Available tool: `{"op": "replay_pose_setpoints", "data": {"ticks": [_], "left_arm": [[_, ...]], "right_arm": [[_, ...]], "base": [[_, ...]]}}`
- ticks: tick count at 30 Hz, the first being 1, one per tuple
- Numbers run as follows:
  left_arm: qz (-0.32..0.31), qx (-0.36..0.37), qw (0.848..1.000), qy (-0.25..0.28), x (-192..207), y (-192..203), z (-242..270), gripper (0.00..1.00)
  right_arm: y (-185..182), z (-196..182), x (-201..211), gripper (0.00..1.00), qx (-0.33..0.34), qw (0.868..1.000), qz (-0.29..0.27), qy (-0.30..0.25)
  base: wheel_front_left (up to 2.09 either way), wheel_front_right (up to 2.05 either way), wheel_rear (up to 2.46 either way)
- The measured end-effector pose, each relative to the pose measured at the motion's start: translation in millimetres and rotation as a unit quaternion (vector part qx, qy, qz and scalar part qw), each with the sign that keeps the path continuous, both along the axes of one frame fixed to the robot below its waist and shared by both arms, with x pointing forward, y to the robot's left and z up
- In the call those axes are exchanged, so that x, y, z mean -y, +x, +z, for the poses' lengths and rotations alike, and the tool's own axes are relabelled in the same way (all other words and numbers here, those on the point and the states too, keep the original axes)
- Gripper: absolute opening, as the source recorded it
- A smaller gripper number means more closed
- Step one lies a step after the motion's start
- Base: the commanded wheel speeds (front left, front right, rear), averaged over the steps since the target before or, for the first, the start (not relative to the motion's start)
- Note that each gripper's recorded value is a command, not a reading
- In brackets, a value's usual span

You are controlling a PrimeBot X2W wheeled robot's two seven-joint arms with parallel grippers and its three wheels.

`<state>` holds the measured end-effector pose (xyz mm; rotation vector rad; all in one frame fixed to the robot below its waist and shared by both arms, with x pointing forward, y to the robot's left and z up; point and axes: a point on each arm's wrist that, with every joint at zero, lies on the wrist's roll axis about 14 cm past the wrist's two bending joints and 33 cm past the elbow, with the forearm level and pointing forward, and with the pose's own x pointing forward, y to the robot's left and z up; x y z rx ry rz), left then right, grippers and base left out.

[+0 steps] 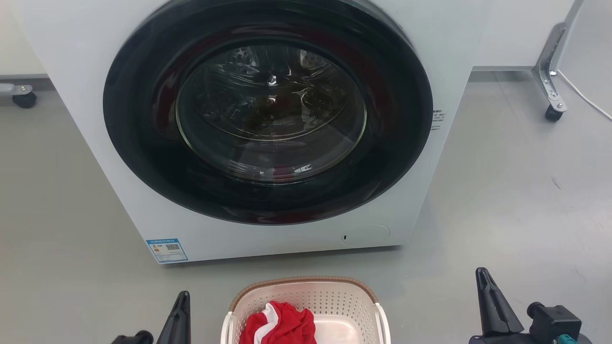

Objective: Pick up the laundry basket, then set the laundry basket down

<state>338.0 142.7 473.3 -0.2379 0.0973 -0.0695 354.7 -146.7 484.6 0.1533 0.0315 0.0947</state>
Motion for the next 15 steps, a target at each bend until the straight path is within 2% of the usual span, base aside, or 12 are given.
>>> {"op": "replay_pose_setpoints", "data": {"ticks": [15], "left_arm": [[0.032, -0.042, 0.992, -0.112, -13.6, 5.2, -10.1, 0.00]], "right_arm": [[4.6, -10.7, 15.8, 0.00, -0.049, 0.991, -0.036, 0.117]], "base": [[0.00, 0.00, 0.00]]}}
